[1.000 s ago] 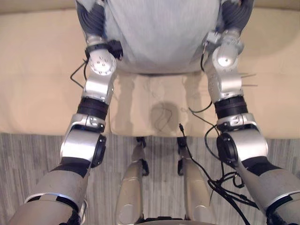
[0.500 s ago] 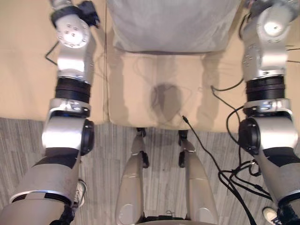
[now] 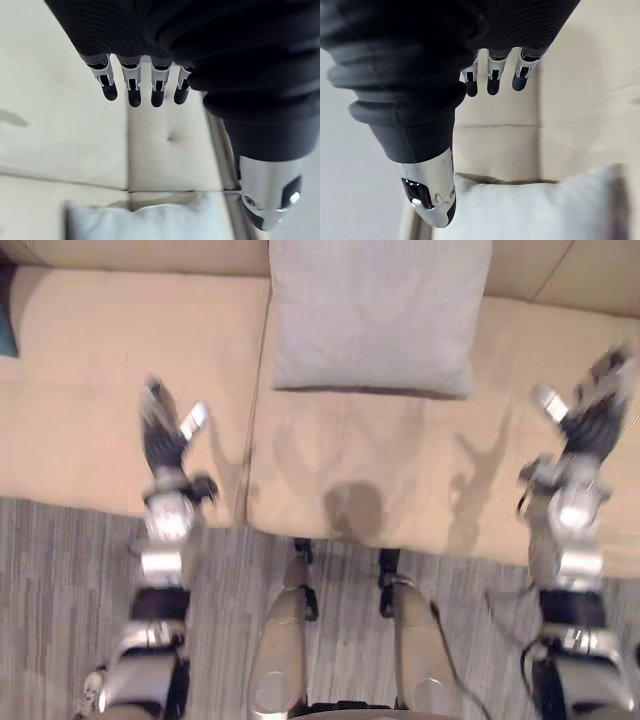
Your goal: Pick up cushions and gather them together orderly.
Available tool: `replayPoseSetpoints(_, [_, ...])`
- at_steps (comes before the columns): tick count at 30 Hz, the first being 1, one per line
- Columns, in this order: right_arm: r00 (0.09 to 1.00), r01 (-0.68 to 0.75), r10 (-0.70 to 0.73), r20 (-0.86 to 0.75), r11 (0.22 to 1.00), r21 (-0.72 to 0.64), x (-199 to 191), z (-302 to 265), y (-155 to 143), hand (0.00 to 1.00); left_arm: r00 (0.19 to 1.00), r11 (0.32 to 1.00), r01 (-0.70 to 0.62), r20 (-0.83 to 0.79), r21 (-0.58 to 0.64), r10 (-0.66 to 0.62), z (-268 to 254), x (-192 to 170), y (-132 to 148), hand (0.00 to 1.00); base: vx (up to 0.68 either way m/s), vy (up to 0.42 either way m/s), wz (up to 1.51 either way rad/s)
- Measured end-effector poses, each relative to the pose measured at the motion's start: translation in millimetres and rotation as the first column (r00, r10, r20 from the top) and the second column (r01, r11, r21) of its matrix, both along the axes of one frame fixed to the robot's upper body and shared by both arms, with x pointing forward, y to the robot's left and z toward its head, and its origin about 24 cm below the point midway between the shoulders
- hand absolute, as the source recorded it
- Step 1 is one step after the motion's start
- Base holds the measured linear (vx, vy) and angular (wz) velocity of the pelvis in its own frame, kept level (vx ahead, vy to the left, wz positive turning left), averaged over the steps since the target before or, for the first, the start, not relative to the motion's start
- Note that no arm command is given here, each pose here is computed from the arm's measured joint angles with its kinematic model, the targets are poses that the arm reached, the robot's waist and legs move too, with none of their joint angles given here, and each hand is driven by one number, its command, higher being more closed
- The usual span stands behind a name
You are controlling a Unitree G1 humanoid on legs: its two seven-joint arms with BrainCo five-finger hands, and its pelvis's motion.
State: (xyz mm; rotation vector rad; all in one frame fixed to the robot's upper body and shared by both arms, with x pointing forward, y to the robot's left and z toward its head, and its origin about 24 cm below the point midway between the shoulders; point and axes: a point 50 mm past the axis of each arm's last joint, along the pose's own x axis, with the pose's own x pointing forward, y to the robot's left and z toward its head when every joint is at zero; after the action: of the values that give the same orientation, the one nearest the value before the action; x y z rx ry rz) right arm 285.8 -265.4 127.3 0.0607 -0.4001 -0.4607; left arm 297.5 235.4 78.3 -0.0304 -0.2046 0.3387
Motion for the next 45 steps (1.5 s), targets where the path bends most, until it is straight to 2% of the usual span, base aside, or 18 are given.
replayPoseSetpoints(2, [0.979,0.005,0.001,-0.204,1.000,0.030,-26.4,-60.3,4.9,0.00,0.980,1.000,0.014,-0.197,-0.009,-0.015,-56.0,-34.3,-4.8,0.00,0.07,-0.051,-0.05])
replayPoseSetpoints(3, [0.942,0.005,0.009,-0.336,0.999,0.040,-46.5,-95.7,9.3,0.00,0.941,0.999,0.032,-0.337,0.001,-0.029,-89.4,-58.0,-5.6,0.00,0.09,-0.046,-0.07])
replayPoseSetpoints(4, [0.925,0.004,0.010,-0.379,0.999,0.037,-52.9,-106.0,10.1,0.00,0.924,0.999,0.038,-0.381,0.007,-0.032,-99.0,-65.9,-5.2,0.00,0.10,-0.043,-0.06])
replayPoseSetpoints(6, [0.799,0.000,0.025,-0.601,0.999,0.042,-91.7,-159.8,11.2,0.00,0.813,0.998,0.059,-0.581,0.016,-0.038,-143.5,-107.6,0.0,0.00,0.12,-0.048,-0.07])
replayPoseSetpoints(7, [0.766,-0.006,0.029,-0.643,0.999,0.039,-99.3,-169.8,11.5,0.00,0.788,0.998,0.064,-0.615,0.020,-0.038,-150.5,-115.7,1.6,0.00,0.13,-0.039,-0.08])
replayPoseSetpoints(8, [0.693,-0.012,0.041,-0.720,0.999,0.045,-114.3,-189.4,12.6,0.00,0.733,0.997,0.074,-0.679,0.021,-0.040,-163.9,-131.1,3.9,0.00,0.10,-0.013,-0.07])
replayPoseSetpoints(11, [0.512,-0.029,0.072,-0.856,0.997,0.067,-145.4,-226.4,17.1,0.00,0.595,0.993,0.114,-0.802,0.018,-0.054,-190.1,-164.3,5.9,0.00,0.07,0.013,-0.21])
replayPoseSetpoints(13, [0.439,-0.050,0.088,-0.894,0.996,0.074,-157.5,-237.8,18.8,0.00,0.534,0.990,0.143,-0.843,0.014,-0.065,-198.6,-176.8,5.6,0.00,0.06,0.026,-0.20])
replayPoseSetpoints(17, [0.363,-0.045,0.097,-0.927,0.995,0.087,-172.6,-248.3,18.9,0.00,0.495,0.987,0.162,-0.866,0.010,-0.072,-203.8,-185.7,5.1,0.00,0.03,0.020,-0.11])
replayPoseSetpoints(21, [0.363,-0.056,0.112,-0.925,0.994,0.098,-168.4,-248.1,20.5,0.00,0.513,0.984,0.177,-0.854,0.006,-0.087,-201.1,-177.3,4.1,0.00,-0.02,0.023,-0.30])
replayPoseSetpoints(24, [0.410,-0.110,0.126,-0.903,0.990,0.088,-149.2,-239.5,27.1,0.00,0.583,0.983,0.182,-0.808,0.028,-0.085,-189.4,-159.6,2.0,0.00,-0.14,0.034,-0.50])
replayPoseSetpoints(27, [0.388,-0.131,0.147,-0.910,0.986,0.103,-152.4,-243.1,35.2,0.00,0.612,0.986,0.164,-0.788,0.040,-0.070,-185.0,-154.5,0.7,0.00,-0.17,0.004,0.01])
replayPoseSetpoints(32, [0.410,-0.159,0.144,-0.901,0.984,0.085,-143.1,-239.4,40.1,0.00,0.613,0.992,0.121,-0.789,0.035,-0.047,-186.9,-161.0,-4.5,0.00,-0.18,-0.141,0.10])
replayPoseSetpoints(35, [0.451,-0.153,0.109,-0.886,0.987,0.044,-131.0,-230.9,32.9,0.00,0.629,0.996,0.080,-0.773,-0.045,-0.085,-190.6,-162.7,-25.2,0.00,-0.32,-0.176,-0.23])
replayPoseSetpoints(37, [0.444,-0.119,0.083,-0.892,0.992,0.033,-129.4,-231.7,26.7,0.00,0.628,0.993,0.076,-0.770,-0.087,-0.115,-192.9,-160.3,-36.7,0.00,-0.35,-0.086,0.18])
replayPoseSetpoints(45, [0.452,-0.098,0.094,-0.887,0.994,0.056,-129.8,-233.1,32.5,0.00,0.616,0.992,0.076,-0.778,-0.097,-0.123,-195.2,-165.9,-39.6,0.00,-0.19,0.048,-0.21])
